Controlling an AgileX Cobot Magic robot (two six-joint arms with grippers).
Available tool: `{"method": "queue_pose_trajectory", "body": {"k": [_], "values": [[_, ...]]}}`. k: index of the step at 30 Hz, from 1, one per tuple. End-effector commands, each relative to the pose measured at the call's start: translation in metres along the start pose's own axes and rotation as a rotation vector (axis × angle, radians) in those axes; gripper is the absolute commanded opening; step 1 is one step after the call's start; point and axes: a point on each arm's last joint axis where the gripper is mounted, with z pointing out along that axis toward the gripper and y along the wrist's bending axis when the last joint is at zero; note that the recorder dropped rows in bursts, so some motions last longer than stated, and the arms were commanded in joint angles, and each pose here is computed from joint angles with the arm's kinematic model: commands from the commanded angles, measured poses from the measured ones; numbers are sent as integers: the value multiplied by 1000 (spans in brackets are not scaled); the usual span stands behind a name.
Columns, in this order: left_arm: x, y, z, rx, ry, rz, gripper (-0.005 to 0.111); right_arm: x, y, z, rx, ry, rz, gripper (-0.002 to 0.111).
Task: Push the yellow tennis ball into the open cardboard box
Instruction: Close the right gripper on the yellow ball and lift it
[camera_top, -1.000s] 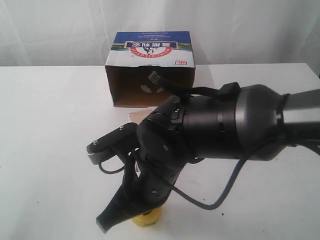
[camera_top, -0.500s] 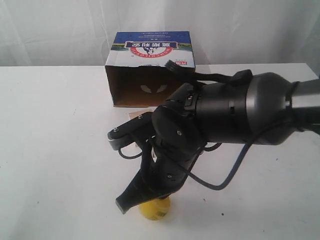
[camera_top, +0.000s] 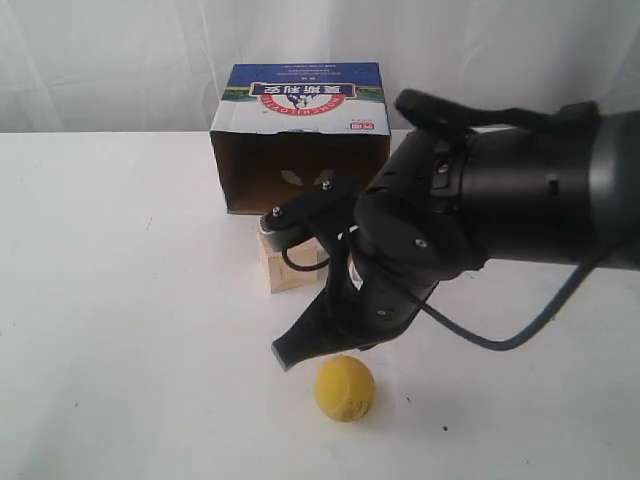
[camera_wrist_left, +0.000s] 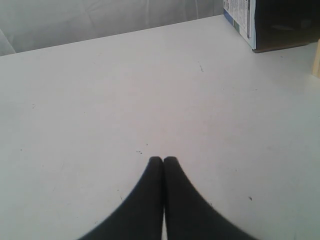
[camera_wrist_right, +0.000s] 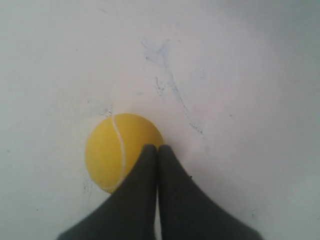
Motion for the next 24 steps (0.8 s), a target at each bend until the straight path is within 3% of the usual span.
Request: {"method": "queue_pose_trajectory", "body": {"k": [1,24], "values": [[1,0,0,3,0,-8,0,-1,-4,-15,-8,-46,34,0],[1,0,0,3,0,-8,0,6,-15,46,53,113,12,0]]}}
